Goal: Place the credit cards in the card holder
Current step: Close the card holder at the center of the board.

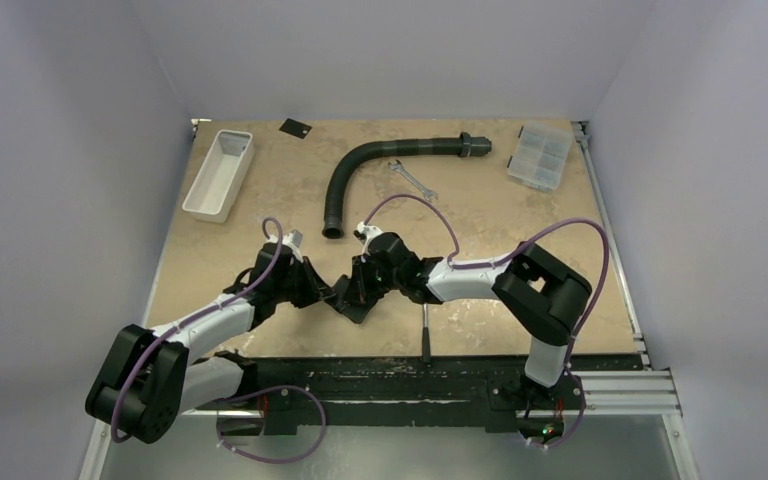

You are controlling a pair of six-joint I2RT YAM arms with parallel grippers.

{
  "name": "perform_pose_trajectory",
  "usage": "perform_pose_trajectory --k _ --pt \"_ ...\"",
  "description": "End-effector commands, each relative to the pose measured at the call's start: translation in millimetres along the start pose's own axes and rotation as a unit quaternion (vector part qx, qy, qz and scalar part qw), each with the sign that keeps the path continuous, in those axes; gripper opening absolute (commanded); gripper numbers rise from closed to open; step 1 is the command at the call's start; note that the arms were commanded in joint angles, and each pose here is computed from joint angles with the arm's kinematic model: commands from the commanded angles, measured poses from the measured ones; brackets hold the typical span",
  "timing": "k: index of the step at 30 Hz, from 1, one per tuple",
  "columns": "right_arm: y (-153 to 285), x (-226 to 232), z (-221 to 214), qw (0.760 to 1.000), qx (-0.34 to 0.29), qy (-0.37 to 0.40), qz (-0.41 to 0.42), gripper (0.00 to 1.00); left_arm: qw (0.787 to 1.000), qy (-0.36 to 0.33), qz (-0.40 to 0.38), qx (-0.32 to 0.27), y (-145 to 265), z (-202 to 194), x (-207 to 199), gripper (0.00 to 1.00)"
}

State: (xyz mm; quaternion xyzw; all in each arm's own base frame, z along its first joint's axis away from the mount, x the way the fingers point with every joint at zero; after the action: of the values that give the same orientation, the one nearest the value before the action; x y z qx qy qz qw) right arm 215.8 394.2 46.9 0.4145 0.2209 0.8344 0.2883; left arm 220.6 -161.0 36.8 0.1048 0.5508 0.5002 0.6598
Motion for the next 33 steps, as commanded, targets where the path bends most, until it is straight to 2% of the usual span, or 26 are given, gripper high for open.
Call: perform_pose_trajectory --k 1,7,33 --pt "10.1 1.2 13.4 1.000 -0.010 0.021 -0.018 0.00 0.993 -0.007 0.111 0.029 3.5 -21.4 51.1 0.00" --pt "13.9 38.7 19.8 0.997 -0.014 0.066 0.030 0.00 0.993 -0.007 0.110 0.030 3.6 -21.6 51.1 0.00" --pt "9.4 9.0 2.5 0.999 0.013 0.034 -0.020 0.00 0.993 -0.009 0.112 0.029 3.5 -19.7 50.7 0.00"
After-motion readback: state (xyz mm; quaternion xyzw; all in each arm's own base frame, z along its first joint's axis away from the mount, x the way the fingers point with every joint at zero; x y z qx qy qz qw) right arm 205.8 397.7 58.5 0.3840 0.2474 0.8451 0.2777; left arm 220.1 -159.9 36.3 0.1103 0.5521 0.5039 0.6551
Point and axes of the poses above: each gripper's point midway between its finger pads, its own y axis back along the fingers, its own x axis along the line the jaws close on, z = x × y, the point moved 1 cm from there along y, back along the fingers, and after that the axes turned 1 degree about y, right-handed, at the moved point
